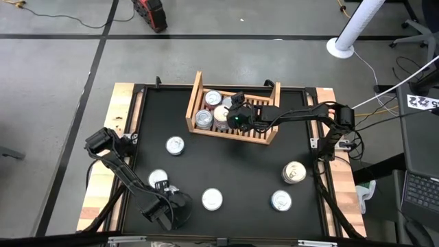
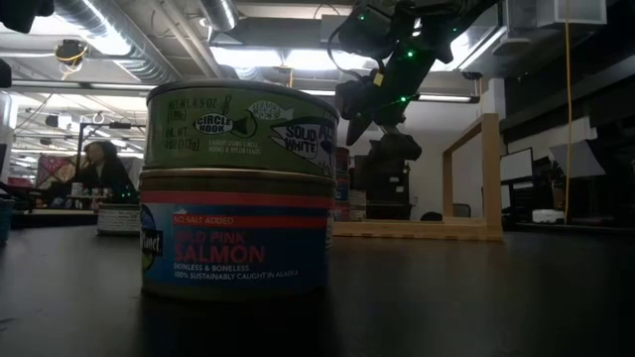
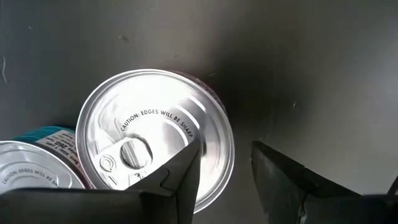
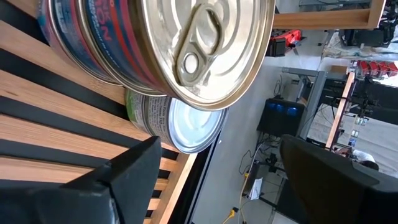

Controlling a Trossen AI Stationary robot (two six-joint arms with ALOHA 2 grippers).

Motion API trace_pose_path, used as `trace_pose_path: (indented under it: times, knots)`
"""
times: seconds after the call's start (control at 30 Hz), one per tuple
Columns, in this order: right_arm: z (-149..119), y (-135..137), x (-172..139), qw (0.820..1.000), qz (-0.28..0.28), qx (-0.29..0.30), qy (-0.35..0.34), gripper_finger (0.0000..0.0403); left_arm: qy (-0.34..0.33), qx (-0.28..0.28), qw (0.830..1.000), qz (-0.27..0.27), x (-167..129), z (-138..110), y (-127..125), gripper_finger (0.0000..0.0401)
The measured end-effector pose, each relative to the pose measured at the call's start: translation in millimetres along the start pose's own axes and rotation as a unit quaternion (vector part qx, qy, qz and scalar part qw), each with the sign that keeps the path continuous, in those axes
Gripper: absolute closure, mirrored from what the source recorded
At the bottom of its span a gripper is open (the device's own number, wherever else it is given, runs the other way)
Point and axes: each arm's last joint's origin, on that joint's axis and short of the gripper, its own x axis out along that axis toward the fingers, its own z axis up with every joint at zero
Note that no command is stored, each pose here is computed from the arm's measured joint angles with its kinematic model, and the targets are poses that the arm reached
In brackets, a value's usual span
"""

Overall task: Stack canned seafood by type on shelf
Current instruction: Stack the red tuna can on top of the other red tuna can

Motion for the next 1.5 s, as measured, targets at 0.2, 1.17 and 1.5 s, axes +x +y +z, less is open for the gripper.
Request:
trace_pose_path:
  times: [0.2,1.17,1.5]
  knots:
    - [0.0,0.0,0.0,1.0,0.0,0.0,0.0,0.0077,0.007,-0.004,1.0,0.013,3.6,-0.5,0.9,0.0262]
    - [0.0,0.0,0.0,1.0,0.0,0.0,0.0,0.0077,-0.005,-0.035,0.994,0.1,7.4,-4.4,13.5,0.0276]
    - [0.0,0.0,0.0,1.0,0.0,0.0,0.0,0.0077,-0.011,-0.024,0.993,0.116,9.3,-4.2,14.6,0.03]
